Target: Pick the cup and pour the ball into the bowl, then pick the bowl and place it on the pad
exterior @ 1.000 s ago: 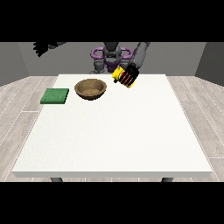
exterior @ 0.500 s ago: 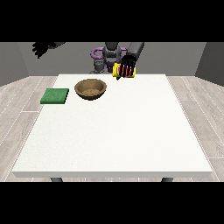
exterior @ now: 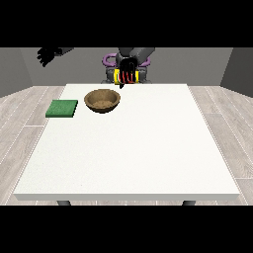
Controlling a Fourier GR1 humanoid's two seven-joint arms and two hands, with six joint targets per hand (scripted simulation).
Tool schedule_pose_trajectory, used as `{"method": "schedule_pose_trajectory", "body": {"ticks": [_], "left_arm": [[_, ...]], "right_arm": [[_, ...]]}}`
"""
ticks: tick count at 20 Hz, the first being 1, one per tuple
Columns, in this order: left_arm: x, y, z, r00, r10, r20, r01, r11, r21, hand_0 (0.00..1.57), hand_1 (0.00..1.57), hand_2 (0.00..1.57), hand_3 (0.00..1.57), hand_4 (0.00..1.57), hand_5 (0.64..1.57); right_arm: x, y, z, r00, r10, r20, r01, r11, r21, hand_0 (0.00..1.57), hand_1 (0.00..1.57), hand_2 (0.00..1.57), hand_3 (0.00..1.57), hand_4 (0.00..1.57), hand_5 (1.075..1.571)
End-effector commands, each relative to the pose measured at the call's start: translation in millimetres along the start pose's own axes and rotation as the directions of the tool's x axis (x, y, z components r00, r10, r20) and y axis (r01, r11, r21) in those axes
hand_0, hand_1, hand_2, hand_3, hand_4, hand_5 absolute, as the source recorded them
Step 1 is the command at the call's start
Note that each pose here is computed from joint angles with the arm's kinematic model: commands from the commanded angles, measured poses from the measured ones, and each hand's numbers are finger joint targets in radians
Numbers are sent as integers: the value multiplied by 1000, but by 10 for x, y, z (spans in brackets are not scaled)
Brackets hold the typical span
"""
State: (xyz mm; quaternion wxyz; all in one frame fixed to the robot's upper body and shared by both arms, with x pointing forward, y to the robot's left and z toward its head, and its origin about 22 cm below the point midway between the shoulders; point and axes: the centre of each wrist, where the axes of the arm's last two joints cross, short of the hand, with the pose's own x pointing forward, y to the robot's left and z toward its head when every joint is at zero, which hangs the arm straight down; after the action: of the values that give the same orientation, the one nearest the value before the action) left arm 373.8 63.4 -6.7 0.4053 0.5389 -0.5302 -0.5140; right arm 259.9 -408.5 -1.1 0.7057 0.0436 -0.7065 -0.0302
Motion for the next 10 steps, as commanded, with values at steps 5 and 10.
{"method": "schedule_pose_trajectory", "body": {"ticks": [5,10], "left_arm": [[479,511,25,964,-240,116,242,970,-2,0,0,1085,1421,823,1571],[358,471,60,978,-160,133,163,987,-9,0,0,1178,1473,913,1571]], "right_arm": [[-77,14,-112,1000,-2,-9,2,999,39,0,0,0,0,676,1561],[-11,-5,-78,1000,2,20,-2,1000,-8,0,0,0,0,691,1563]]}}
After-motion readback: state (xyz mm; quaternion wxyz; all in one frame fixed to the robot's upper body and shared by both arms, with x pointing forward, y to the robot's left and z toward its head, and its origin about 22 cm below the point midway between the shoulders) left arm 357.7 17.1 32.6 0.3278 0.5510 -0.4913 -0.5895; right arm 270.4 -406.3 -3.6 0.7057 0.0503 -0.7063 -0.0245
